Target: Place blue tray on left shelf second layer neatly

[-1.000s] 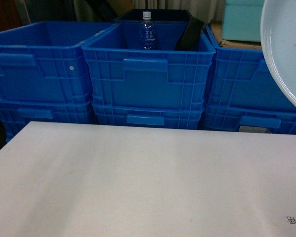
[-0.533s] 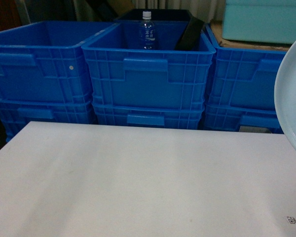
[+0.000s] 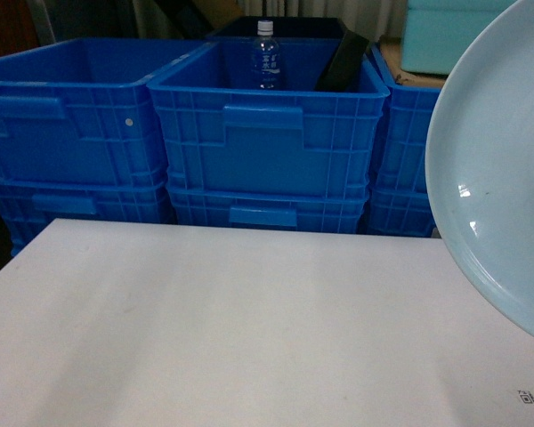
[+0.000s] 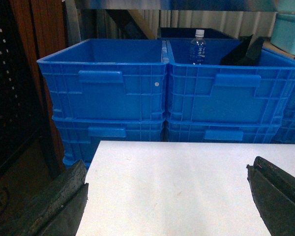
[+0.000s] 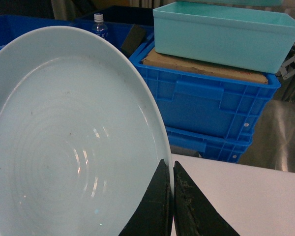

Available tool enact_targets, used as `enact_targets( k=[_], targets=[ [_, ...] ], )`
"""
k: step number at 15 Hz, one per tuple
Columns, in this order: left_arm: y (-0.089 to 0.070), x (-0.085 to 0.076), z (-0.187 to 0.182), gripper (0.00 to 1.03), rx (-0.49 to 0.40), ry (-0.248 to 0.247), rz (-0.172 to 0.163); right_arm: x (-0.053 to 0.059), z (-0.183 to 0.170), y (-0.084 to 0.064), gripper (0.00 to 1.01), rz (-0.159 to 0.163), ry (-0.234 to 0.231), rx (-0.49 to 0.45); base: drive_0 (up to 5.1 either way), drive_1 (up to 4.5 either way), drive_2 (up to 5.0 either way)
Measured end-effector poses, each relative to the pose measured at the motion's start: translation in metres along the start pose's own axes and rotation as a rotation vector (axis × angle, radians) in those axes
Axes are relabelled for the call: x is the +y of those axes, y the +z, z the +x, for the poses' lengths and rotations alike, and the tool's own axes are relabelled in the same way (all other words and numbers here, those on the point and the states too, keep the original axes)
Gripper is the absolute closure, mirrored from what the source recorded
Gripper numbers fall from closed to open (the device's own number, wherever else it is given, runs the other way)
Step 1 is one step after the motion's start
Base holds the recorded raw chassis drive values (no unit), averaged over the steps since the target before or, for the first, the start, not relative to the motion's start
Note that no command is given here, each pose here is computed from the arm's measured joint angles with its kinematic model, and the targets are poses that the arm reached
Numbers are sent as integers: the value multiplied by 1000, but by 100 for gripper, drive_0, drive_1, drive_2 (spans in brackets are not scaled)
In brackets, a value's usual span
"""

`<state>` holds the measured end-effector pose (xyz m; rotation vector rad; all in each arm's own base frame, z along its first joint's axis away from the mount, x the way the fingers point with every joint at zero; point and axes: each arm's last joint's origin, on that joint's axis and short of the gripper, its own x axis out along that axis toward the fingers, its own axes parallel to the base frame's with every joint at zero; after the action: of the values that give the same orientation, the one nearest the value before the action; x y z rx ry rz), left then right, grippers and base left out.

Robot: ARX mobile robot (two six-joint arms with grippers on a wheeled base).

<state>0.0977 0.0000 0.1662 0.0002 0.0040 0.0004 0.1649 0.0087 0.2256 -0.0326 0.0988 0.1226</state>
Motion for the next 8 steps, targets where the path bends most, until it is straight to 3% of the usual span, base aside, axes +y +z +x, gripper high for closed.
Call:
enact_targets(
  k=[7,8],
  targets=[
    [0,0,0,5,0,0,0,0,0,0,99,0,0,1,0,0,0],
    [0,0,0,5,-1,0,0,0,0,0,99,0,0,1,456,-400,-61]
  ],
)
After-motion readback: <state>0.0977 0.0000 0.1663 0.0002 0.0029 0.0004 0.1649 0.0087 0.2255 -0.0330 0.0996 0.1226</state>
